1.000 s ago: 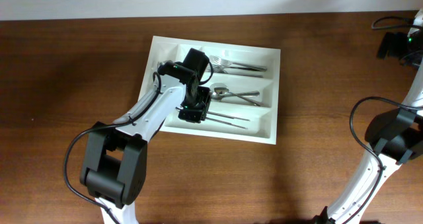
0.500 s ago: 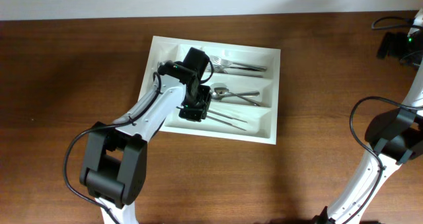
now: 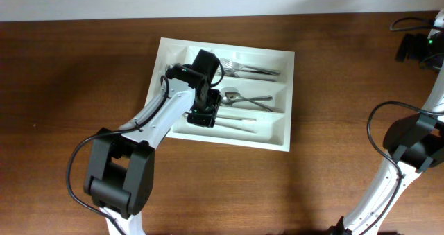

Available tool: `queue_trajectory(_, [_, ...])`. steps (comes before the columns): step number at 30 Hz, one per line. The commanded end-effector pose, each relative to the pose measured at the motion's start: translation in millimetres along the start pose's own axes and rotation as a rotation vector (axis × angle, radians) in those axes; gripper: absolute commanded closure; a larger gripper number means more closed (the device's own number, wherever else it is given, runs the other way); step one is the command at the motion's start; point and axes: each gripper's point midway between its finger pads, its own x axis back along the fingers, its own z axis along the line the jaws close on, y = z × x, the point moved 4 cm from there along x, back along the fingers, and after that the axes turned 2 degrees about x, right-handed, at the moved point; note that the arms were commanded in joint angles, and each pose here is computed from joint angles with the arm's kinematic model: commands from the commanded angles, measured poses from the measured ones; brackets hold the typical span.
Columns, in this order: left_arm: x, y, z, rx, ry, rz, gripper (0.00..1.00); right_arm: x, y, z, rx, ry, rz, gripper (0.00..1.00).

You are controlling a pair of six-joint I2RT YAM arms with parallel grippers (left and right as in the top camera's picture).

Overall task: Pack container
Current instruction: 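Lower the chopsticks into the long bottom compartment and open the gripper, then raise the left gripper up and away from the tray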

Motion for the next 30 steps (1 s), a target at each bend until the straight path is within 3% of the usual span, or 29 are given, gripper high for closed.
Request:
queue_trajectory(1, [1, -1, -2, 0.0, -0.008, -0.013, 0.5, -4, 0, 2, -0.004, -0.003, 0.006, 0.01])
queue_trajectory(5, [1, -2, -13, -0.01, -0.059, -0.004, 0.49, -4, 0, 2, -0.004, -0.003, 0.006, 0.01])
queue_trajectory(9, [6, -4, -45, -0.105, -0.216, 0.005, 0.28, -4, 0, 2, -0.004, -0.003, 0.006, 0.01])
queue_trajectory(11, [16, -5, -69, -0.234, -0.332, -0.004, 0.04, -4, 0, 2, -0.004, -0.003, 0.007, 0.01])
queue_trajectory(12, [23, -6, -81, -0.297, -0.391, -0.014, 0.01, -4, 0, 2, -0.004, -0.003, 0.006, 0.01])
queue_trajectory(14, [47, -3, -110, -0.442, -0.519, -0.105, 0.01, -4, 0, 2, -0.004, -0.003, 0.006, 0.01])
queue_trajectory(17, [76, 4, -132, -0.617, -0.593, -0.279, 0.01, -4, 0, 2, -0.004, -0.003, 0.006, 0.01])
queue_trajectory(20, [113, 10, -154, -0.9, -0.622, -0.536, 0.01, -4, 0, 2, -0.004, -0.003, 0.006, 0.02])
queue_trajectory(26, [164, 2, -172, -1.631, -0.471, -0.915, 0.01, -4, 0, 2, -0.004, -0.003, 0.006, 0.01])
queue_trajectory(28, [165, 9, -169, -1.747, -0.383, -0.951, 0.01, -4, 0, 2, -0.004, -0.003, 0.006, 0.01])
queue_trajectory(30, [165, 23, -164, -1.769, -0.284, -0.974, 0.01, -4, 0, 2, -0.004, -0.003, 0.006, 0.01])
